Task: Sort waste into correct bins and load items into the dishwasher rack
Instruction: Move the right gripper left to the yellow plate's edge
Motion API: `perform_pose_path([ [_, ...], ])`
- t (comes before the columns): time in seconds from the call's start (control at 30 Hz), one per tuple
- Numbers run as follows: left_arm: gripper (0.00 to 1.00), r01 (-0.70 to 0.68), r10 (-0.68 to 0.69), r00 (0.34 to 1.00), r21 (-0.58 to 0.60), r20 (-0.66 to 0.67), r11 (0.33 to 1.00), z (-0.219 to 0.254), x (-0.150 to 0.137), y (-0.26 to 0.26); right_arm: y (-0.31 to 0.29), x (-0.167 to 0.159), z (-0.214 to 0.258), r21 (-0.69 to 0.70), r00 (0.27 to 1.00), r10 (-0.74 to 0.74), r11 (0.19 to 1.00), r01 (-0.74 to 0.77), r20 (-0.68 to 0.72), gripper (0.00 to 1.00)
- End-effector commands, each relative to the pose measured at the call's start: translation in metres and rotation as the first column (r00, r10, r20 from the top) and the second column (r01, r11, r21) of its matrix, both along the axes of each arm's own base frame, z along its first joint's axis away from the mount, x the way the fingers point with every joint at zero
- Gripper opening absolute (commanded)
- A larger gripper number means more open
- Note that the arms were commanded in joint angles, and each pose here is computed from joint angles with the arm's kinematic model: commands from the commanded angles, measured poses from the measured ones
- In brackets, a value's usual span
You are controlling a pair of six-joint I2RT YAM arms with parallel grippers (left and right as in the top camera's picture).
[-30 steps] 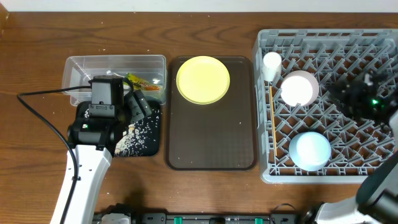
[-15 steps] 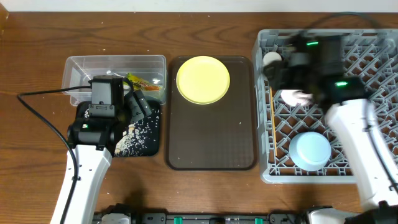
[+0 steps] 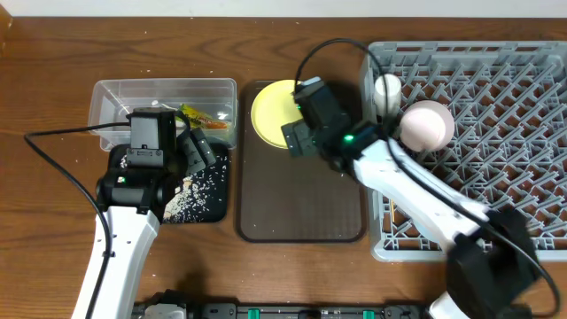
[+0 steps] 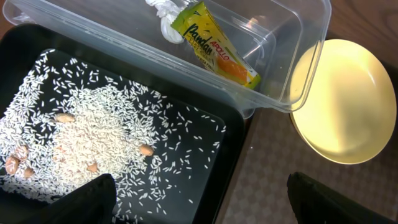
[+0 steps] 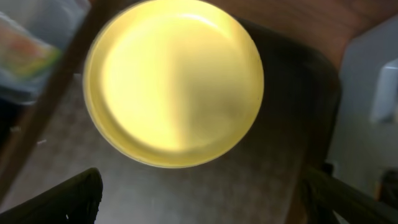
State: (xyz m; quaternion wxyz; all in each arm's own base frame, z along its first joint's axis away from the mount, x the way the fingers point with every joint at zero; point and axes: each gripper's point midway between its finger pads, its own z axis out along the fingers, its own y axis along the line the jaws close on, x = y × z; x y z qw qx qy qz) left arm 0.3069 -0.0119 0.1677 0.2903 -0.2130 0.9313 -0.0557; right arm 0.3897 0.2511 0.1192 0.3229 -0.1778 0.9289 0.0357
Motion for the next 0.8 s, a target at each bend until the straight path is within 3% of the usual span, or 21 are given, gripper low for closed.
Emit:
perform_pose_path([
  [0.0,0.9,0.006,-0.006,1.0,0.01,-0.011,1.0,-0.004,-0.001,0.002,-0.007,0.015,-0.019,-0.062,0.998,-0.05,0.997,0.051,0.024,0.95],
  [0.13,0.9,0.006,-0.006,1.0,0.01,-0.011,1.0,-0.004,-0.001,0.002,-0.012,0.041,-0.028,-0.06,0.99,-0.106,0.992,0.112,0.098,0.59],
  [0.17,0.9,0.006,-0.006,1.0,0.01,-0.011,1.0,-0.004,-0.001,0.002,-0.011,0.048,-0.029,-0.044,0.987,-0.113,0.992,0.119,0.115,0.58],
  [0.5,0.9,0.006,-0.006,1.0,0.01,-0.011,1.0,-0.004,-0.001,0.002,-0.031,0.089,-0.068,-0.003,0.969,-0.199,0.979,0.202,0.149,0.57],
  [0.77,0.91,0.006,-0.006,1.0,0.01,-0.011,1.0,-0.004,-0.001,0.002,-0.04,0.091,-0.11,0.008,0.977,-0.205,0.979,0.205,0.061,0.55],
])
